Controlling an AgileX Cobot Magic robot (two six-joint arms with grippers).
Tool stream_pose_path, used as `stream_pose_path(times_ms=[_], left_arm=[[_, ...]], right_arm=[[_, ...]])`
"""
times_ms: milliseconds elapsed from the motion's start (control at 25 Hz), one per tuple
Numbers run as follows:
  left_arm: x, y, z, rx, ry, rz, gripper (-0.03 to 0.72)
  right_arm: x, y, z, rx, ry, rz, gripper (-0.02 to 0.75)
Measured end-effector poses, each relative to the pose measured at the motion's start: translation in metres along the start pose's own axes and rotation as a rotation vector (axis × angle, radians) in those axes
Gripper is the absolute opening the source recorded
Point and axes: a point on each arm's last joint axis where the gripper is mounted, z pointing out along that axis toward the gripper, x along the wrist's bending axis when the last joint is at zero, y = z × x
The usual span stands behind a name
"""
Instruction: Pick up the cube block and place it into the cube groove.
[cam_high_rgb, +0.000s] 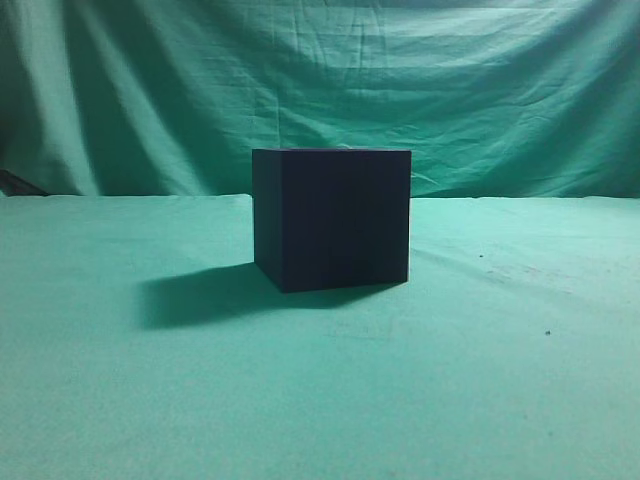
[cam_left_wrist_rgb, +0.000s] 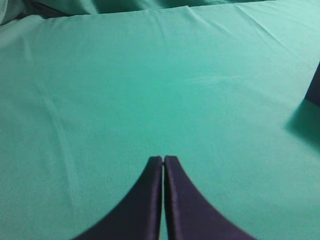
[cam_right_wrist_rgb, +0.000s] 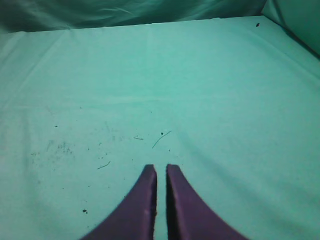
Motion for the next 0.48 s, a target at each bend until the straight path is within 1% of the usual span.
stream_pose_path(times_ms=[480], left_arm=[[0.0000,0.0000,0.0000,0.000,0.000,0.000,0.000]], right_arm=[[0.0005,0.0000,0.0000,0.000,0.005,0.013,0.050]])
